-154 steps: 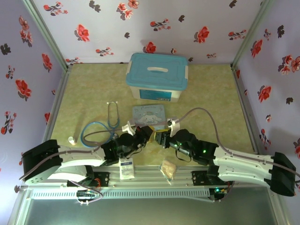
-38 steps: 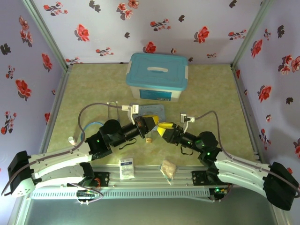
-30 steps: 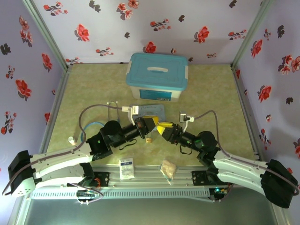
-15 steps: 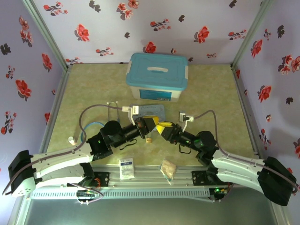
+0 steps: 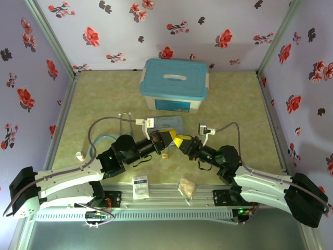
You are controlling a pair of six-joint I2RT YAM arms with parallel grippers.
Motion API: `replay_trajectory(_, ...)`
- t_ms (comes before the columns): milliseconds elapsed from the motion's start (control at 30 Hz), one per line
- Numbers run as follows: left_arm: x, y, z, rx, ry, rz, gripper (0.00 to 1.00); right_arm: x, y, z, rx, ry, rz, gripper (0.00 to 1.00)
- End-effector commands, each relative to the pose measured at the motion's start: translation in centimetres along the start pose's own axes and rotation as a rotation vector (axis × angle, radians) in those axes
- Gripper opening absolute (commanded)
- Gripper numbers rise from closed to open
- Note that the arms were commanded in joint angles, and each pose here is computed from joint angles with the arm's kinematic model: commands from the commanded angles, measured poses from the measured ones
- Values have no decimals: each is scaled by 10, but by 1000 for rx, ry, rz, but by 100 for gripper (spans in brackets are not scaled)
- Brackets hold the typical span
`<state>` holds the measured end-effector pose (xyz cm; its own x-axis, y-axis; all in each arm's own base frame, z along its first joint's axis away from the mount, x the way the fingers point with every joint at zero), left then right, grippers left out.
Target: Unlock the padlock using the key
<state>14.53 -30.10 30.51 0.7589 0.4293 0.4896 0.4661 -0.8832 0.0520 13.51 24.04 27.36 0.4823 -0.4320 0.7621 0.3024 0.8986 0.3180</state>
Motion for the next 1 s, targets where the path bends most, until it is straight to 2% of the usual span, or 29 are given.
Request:
replay_trajectory(0,4,-2,-2,-22,-10,-19,0,14,2,12,54,-25,-47,7)
replay_trajectory(133,5,-4,2,4,-5,-32,2,10,-1,9,31,-23,-32,3)
replay_trajectory(167,7,-5,6,38,-1,-43,25,7,-1,5,9,-19,-18,3)
replay_trajectory(200,9,-7,10,72,8,-51,39,4,-2,0,-23,-13,3,2)
replay_trajectory(333,13,-16,36,290,95,-62,71,-16,-12,-32,-258,-17,129,1)
replay_trajectory(400,13,-21,50,337,89,-89,81,-24,-19,-45,-355,-27,176,1)
replay_trajectory(533,5,-27,85,491,79,-64,82,-39,-30,-64,-496,-28,282,1)
replay_trajectory(700,-19,-27,124,725,137,104,81,-51,-48,-85,-673,-23,366,1)
replay_trajectory(800,-37,-27,144,753,109,166,78,-57,-65,-102,-835,-31,421,1)
replay_trajectory(967,-57,-20,163,727,97,234,73,-68,-73,-110,-879,-20,482,1)
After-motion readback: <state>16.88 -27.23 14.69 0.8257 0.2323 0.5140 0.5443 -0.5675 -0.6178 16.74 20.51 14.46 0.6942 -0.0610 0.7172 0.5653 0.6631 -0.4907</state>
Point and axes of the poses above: each hand's point on the last joint's axis, 136 mm out from that joint toward the fingers, its own y axis out along the fingers, its own z axis along the line the jaws close on, x = y × z, the point moved 4 cm from there along -y, back along the fingers, and after that the axes turned 11 degrees about -y, right-handed, at the moved point
